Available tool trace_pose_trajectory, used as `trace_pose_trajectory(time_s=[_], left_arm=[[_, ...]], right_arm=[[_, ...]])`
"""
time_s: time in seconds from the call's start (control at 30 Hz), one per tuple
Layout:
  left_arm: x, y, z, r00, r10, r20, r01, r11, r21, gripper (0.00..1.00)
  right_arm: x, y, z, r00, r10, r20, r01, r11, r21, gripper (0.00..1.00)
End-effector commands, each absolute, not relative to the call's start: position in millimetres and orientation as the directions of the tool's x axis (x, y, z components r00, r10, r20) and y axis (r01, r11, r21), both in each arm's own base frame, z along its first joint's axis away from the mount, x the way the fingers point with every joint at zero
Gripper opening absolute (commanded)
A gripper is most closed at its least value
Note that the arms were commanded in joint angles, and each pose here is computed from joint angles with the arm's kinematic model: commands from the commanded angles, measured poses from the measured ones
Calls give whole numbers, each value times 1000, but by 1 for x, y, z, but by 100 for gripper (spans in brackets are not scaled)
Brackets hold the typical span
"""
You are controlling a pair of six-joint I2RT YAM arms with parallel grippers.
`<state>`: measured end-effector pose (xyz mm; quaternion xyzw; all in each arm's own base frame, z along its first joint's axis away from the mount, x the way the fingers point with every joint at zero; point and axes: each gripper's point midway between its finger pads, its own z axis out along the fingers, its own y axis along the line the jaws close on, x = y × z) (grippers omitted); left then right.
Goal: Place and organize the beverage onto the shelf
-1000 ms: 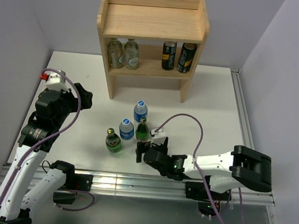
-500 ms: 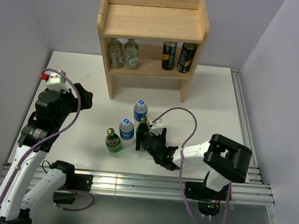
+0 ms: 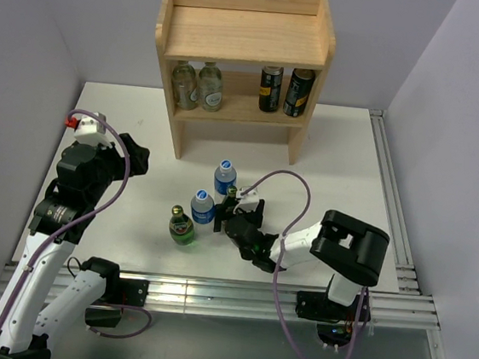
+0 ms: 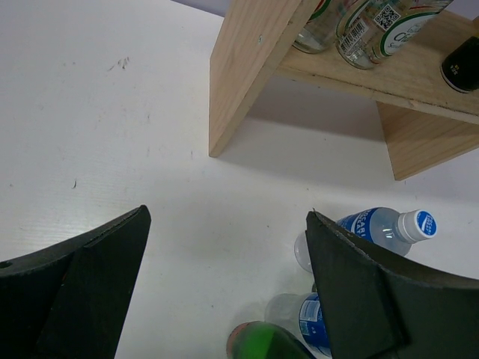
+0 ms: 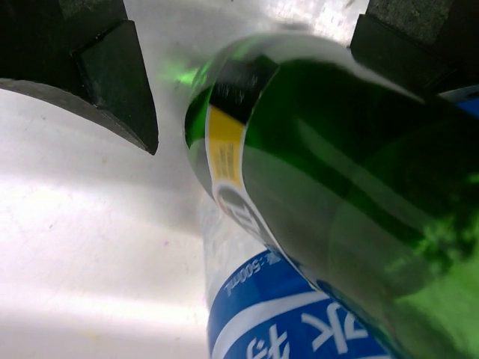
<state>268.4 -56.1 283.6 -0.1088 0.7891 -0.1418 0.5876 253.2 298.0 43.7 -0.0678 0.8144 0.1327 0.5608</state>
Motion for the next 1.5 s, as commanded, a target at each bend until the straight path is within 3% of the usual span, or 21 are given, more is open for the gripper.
trace_pose_trajectory(time_s=[0.0,0.23,0.43,0.53,0.57,0.67,0.9,1.17,1.47], left_arm=[[272,-58,290,-263,-332,-906,23,937,-350,92],[273,-59,288,-270,-328,-905,24,937,-347,92],[274,-60,286,-278,-328,-903,24,937,-348,92],[274,-60,286,-278,-327,-903,26,937,-347,92],[274,-61,285,-281,-328,-902,24,937,-348,92],[275,-60,285,-280,-328,-902,23,937,-348,91],[276,-61,282,-293,-325,-899,18,938,-345,91],[275,-60,284,-283,-326,-902,18,939,-344,92],[274,-57,286,-273,-330,-903,10,938,-346,92]], right_arm=[[274,296,69,-248,121,-961,-182,969,169,99],[283,297,56,-232,114,-966,-161,975,154,94],[287,293,56,-210,130,-969,-142,976,162,79],[289,292,55,-201,135,-970,-136,977,164,60],[290,290,55,-197,135,-971,-128,978,162,35],[289,287,55,-199,143,-970,-115,979,168,0],[258,270,80,-202,127,-971,-80,986,145,0],[230,256,196,-111,245,-963,-84,963,255,0],[252,247,356,45,265,-963,-135,957,257,0]])
